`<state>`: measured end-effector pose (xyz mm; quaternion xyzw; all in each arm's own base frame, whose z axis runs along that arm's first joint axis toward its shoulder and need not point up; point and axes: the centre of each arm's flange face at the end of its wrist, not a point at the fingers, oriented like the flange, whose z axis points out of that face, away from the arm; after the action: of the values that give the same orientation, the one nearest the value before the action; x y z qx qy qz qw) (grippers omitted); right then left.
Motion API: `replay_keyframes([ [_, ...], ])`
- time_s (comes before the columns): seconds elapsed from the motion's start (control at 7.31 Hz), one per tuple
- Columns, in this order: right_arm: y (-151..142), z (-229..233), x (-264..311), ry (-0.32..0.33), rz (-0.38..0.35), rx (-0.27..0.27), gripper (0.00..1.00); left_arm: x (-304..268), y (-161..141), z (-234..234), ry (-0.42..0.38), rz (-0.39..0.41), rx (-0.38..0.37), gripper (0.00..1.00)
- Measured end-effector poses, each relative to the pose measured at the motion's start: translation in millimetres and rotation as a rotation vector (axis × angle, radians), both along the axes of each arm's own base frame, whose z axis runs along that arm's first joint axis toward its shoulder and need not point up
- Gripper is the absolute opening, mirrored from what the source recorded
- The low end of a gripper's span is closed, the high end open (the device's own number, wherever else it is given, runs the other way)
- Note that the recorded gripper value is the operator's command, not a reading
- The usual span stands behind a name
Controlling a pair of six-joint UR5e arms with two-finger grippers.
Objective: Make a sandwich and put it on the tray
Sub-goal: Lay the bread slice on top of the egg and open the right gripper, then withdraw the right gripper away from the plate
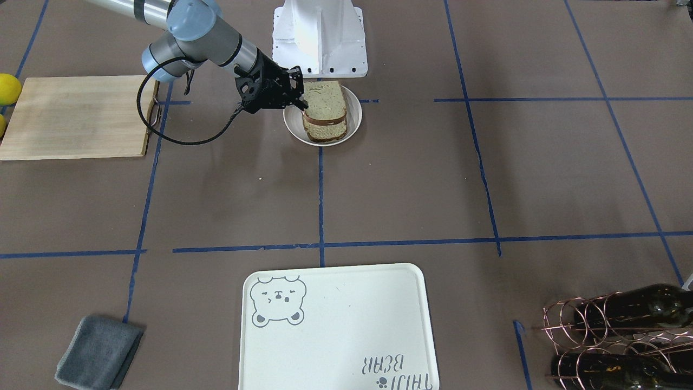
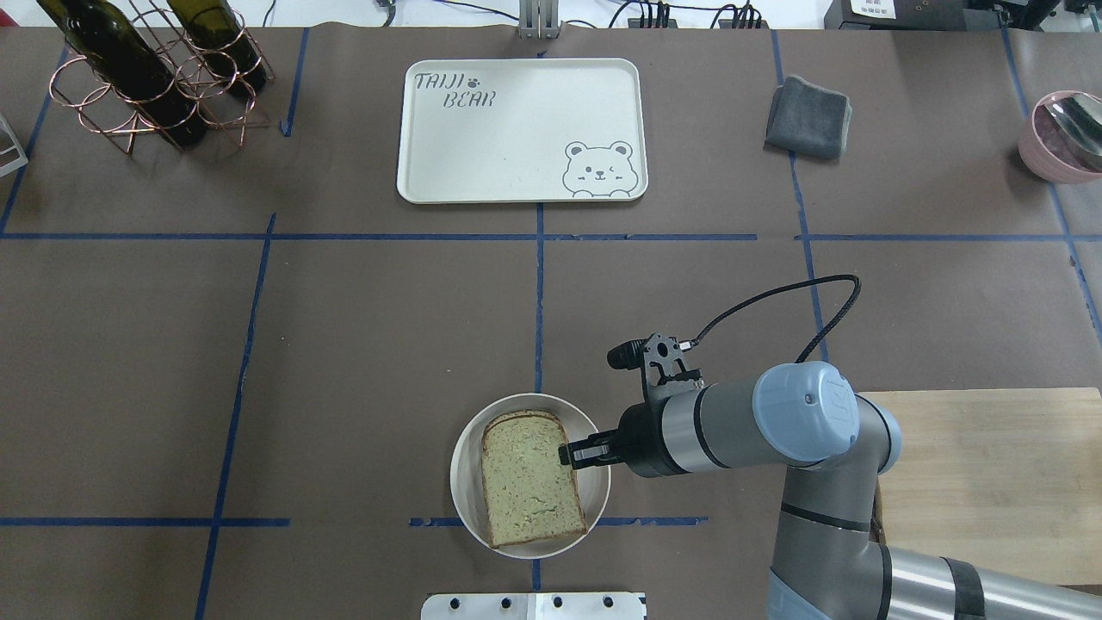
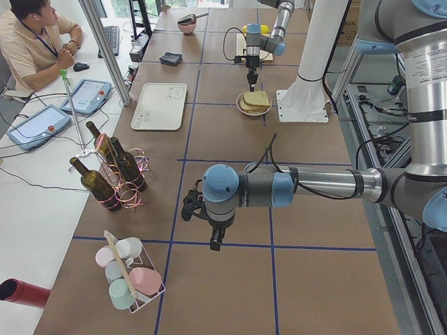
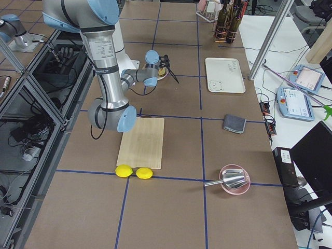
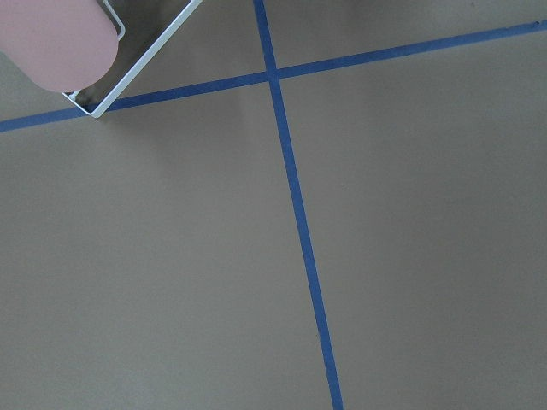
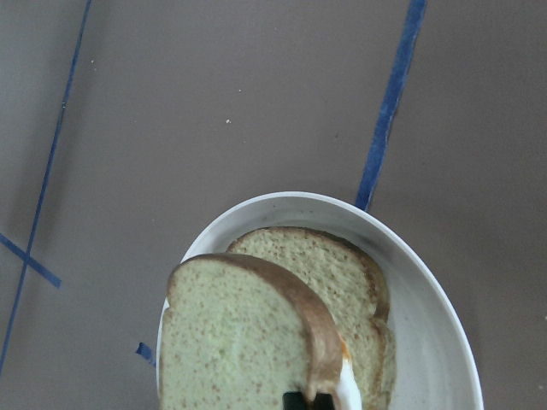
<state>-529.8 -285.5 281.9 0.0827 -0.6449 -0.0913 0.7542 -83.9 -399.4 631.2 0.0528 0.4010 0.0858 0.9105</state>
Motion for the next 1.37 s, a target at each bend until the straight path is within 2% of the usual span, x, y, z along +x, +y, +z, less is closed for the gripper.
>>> replay_keyframes([
  [0.27,-2,0,1,-0.001,0.010,0.002,1.00,0,0,0,0.000,0.000,0.001,1.00],
  [0.55,-7,0,4,0.000,0.019,0.002,1.00,0,0,0,0.000,0.000,0.001,1.00],
  [0.82,-33,2,21,0.025,0.028,-0.016,1.00,0,0,0,0.000,-0.001,0.000,1.00],
  [1.09,-95,6,69,0.120,0.034,-0.092,1.00,0,-1,-3,0.000,-0.001,0.009,1.00],
  [1.23,-127,15,96,0.183,0.059,-0.120,1.00,0,-4,-9,0.000,-0.001,0.026,1.00],
  [1.37,-157,30,121,0.267,0.074,-0.103,1.00,-1,-12,-18,0.000,-0.003,0.055,1.00],
])
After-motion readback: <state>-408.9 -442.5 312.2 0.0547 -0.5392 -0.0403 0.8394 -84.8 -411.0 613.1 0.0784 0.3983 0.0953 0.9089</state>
